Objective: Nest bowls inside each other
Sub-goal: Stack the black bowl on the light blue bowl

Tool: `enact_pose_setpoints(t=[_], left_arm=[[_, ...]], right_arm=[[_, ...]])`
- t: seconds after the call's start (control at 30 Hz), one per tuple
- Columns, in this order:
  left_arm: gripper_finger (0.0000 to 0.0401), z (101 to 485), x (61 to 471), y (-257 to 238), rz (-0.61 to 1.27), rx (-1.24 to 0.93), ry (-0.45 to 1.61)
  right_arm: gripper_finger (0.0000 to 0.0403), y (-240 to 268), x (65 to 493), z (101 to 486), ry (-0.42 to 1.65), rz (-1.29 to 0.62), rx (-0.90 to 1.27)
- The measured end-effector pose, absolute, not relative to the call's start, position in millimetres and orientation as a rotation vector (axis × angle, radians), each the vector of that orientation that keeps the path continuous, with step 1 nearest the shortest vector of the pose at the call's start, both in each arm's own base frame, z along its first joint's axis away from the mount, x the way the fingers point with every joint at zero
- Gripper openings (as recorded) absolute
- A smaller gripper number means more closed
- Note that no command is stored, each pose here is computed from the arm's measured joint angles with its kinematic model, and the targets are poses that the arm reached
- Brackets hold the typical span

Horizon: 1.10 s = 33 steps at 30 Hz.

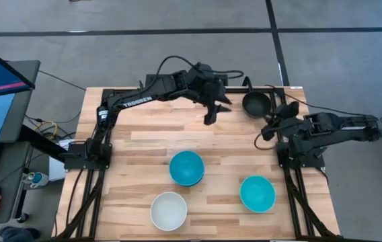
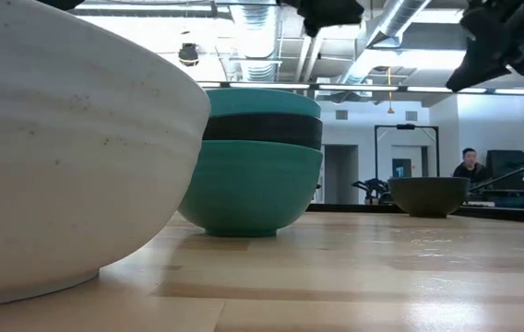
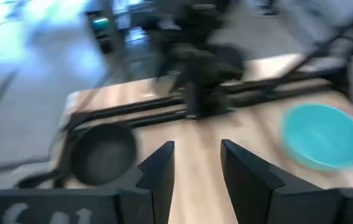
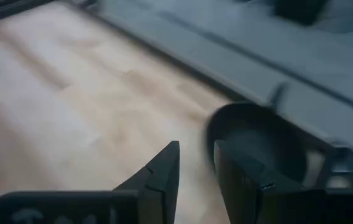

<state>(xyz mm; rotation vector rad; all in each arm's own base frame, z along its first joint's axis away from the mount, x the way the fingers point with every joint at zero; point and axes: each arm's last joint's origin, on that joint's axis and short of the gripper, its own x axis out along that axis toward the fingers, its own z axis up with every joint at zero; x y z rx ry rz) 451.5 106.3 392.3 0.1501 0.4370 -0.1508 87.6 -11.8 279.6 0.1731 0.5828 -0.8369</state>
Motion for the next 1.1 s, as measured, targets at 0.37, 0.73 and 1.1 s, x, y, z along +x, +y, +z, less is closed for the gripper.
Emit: enact_pose_setpoints(t=[0.37, 0.73, 1.1], left_arm=[[0.0121, 395, 450, 106, -0.346, 0.083, 0.377], [0.0121, 395, 452, 114, -0.043, 0.165, 0.425], [0.0121, 395, 452, 115, -0.03, 0.207, 0.428]], right_arm=[[0.0124, -36, 95, 277, 0.644, -1.033, 0.21], [0.0124, -73, 129, 252, 1.003, -0.966, 0.134], [0.0124, -109, 144, 222, 1.292, -0.752, 0.073]])
